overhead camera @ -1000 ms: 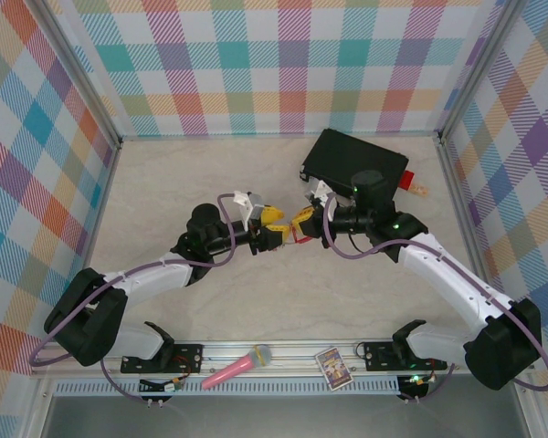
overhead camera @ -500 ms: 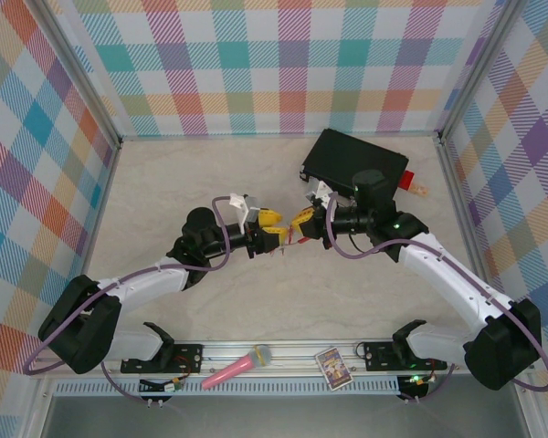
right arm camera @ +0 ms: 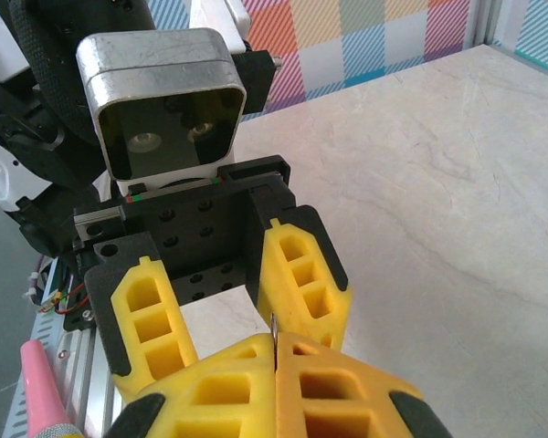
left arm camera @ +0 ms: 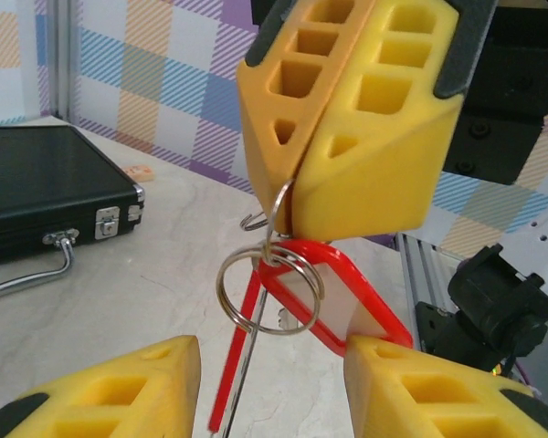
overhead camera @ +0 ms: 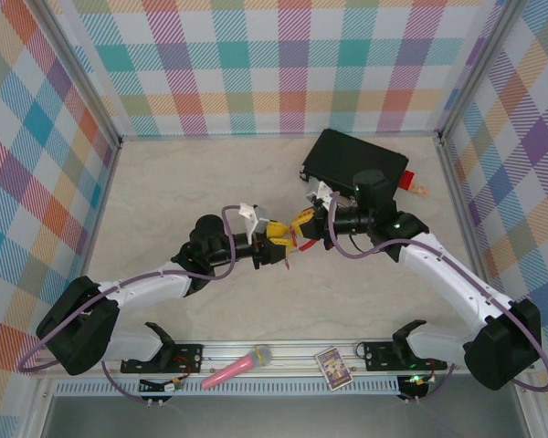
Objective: Put the keys on the keyring
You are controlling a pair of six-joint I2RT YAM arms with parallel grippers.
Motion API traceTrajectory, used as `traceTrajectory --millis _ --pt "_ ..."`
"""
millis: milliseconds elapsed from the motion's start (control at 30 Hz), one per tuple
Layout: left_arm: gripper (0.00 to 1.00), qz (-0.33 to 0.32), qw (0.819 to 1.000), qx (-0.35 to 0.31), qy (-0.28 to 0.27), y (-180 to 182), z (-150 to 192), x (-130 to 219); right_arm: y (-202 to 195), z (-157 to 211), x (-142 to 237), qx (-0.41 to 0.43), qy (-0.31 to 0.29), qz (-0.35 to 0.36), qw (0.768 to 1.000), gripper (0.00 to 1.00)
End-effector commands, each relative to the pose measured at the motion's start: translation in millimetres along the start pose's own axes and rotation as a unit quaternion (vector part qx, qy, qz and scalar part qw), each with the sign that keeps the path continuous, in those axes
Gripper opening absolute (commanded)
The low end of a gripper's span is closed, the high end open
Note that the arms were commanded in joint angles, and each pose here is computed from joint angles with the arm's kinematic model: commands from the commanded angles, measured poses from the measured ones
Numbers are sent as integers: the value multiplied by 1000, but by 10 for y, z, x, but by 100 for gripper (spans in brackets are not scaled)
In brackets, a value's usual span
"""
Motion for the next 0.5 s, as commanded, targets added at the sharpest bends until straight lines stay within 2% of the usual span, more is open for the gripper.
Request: traceTrajectory --millis 0,233,467 --pt "44 4 1000 -17 -7 -77 -29 13 74 -67 29 10 -22 -20 1000 0" --pt "43 -14 999 -27 -18 -70 -50 70 147 -59 56 7 -23 -34 999 0" --pt "43 -47 998 -34 -38 -67 -247 270 157 -54 73 9 -26 -30 999 0"
Point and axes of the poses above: each hand's point on the last joint's axis, 136 mm out from that joint toward the fingers, its own x axis back along the fingers, its own y axis along the line the jaws close on, z = x × y, the point moved 1 cm from there along x, back along the fingers, and after that the axes turned 7 degrees about x, right-handed, at the moved point
